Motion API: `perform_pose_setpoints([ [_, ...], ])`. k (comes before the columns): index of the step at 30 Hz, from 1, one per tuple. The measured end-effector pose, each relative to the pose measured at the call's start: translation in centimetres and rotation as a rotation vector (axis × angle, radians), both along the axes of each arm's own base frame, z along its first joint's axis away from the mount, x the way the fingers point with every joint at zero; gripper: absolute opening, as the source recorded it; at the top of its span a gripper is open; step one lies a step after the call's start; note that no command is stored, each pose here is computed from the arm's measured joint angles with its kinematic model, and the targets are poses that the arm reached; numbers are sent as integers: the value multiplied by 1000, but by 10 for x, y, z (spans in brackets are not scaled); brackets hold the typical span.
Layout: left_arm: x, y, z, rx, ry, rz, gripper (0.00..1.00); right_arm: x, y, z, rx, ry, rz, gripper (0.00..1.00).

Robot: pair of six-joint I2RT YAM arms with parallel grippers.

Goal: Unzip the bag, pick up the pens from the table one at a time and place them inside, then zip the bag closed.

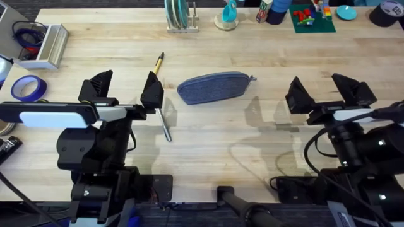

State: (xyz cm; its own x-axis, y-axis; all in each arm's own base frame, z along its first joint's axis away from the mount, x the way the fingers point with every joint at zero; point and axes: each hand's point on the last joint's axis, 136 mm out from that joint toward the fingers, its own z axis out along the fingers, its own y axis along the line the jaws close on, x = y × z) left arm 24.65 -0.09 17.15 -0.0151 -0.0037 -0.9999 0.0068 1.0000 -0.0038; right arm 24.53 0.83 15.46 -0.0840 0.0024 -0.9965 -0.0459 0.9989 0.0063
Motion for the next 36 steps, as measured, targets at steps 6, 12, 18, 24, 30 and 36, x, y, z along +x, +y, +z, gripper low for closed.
perform_pose_setpoints([
  [6, 0, 0, 0, 0, 1, 0, 995, 0, 1, 0, 0, 0, 3, 997],
  [12, 0, 0, 1, 0, -4, 0, 995, 0, 1, 0, 0, -2, 3, 997],
  [18, 0, 0, 12, 5, -49, 1, 993, 0, 1, 1, 6, -4, 6, 996],
  [24, 0, 0, 14, 20, -57, 1, 993, 0, 1, 3, 70, -9, 2, 996],
  [30, -1, 0, 4, 23, 3, 1, 993, -3, 2, 23, 105, -39, 5, 996],
  [36, -13, 2, 17, 27, 77, 10, 993, -13, 2, 52, 112, -11, 6, 996],
])
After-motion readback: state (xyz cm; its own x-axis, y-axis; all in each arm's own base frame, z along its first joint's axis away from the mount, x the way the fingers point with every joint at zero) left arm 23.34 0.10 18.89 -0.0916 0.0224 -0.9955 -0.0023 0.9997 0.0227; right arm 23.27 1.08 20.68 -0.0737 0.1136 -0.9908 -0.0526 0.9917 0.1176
